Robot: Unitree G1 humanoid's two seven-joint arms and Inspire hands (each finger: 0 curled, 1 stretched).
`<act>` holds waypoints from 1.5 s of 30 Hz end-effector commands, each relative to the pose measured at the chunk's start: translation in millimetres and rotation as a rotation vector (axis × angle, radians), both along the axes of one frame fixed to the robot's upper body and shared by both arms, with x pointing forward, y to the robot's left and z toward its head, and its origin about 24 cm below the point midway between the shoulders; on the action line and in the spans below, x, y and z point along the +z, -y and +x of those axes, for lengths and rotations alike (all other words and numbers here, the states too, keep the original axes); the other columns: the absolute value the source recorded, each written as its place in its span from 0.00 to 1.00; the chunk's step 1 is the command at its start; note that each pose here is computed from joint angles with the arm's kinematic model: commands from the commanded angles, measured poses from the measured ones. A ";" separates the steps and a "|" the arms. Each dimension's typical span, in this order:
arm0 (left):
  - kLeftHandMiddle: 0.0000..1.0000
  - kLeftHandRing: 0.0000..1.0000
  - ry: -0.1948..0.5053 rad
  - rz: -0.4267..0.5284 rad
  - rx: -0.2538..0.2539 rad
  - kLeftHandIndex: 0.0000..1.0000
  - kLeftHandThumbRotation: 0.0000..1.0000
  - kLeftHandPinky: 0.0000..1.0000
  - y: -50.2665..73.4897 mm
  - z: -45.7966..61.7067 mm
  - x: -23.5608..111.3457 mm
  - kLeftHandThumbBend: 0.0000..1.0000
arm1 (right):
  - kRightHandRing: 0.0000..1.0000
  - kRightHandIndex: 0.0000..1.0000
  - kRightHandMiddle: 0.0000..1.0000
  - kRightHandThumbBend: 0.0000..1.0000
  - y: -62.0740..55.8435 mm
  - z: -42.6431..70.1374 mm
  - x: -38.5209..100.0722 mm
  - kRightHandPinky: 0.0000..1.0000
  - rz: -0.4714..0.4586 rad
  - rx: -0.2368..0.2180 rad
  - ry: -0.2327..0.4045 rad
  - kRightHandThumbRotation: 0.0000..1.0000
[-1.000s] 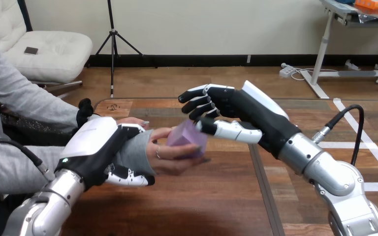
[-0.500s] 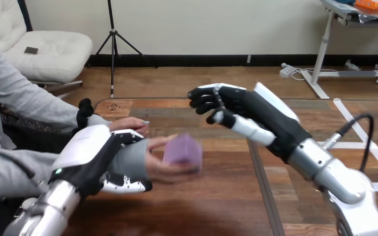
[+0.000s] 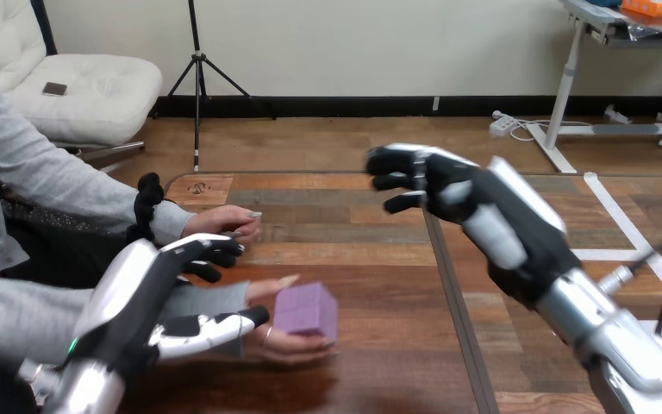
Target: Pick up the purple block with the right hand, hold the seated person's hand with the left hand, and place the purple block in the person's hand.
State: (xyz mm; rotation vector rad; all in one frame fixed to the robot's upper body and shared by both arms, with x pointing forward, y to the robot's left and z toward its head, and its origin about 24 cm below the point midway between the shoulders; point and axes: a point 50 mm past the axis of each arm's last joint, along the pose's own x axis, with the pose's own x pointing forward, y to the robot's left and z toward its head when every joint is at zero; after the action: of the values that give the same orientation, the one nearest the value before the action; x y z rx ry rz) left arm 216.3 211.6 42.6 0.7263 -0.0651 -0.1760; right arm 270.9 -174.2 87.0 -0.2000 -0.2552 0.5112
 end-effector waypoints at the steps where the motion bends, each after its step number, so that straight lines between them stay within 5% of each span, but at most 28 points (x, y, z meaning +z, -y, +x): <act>1: 0.72 0.70 0.180 -0.178 -0.002 0.70 0.42 0.57 8.6 -5.0 22.8 0.70 | 0.85 0.83 0.84 1.00 3.9 -5.8 11.4 0.84 0.114 -0.034 0.042 1.00; 18: 0.72 0.69 0.257 -0.527 -0.005 0.70 0.60 0.55 15.3 -34.9 8.9 0.50 | 0.88 0.87 0.87 0.94 8.4 -35.6 -11.3 0.92 0.243 -0.077 -0.025 1.00; 24: 0.76 0.76 0.227 -0.588 -0.016 0.73 0.73 0.64 18.1 -43.4 4.9 0.47 | 0.87 0.87 0.87 0.92 7.8 -45.9 -21.0 0.92 0.262 -0.081 -0.033 1.00; 45: 0.81 0.83 0.187 -0.695 -0.024 0.79 0.87 0.82 25.5 -68.0 -1.6 0.34 | 0.88 0.87 0.88 0.90 2.2 -81.8 -37.7 0.91 0.309 -0.126 -0.119 1.00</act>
State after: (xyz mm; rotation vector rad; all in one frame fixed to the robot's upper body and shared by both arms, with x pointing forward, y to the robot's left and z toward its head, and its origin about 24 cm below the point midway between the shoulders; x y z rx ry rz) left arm 143.2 193.7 22.3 0.0966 -0.1746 -0.0906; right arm 186.6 -183.0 29.7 0.0963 -0.1005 0.3410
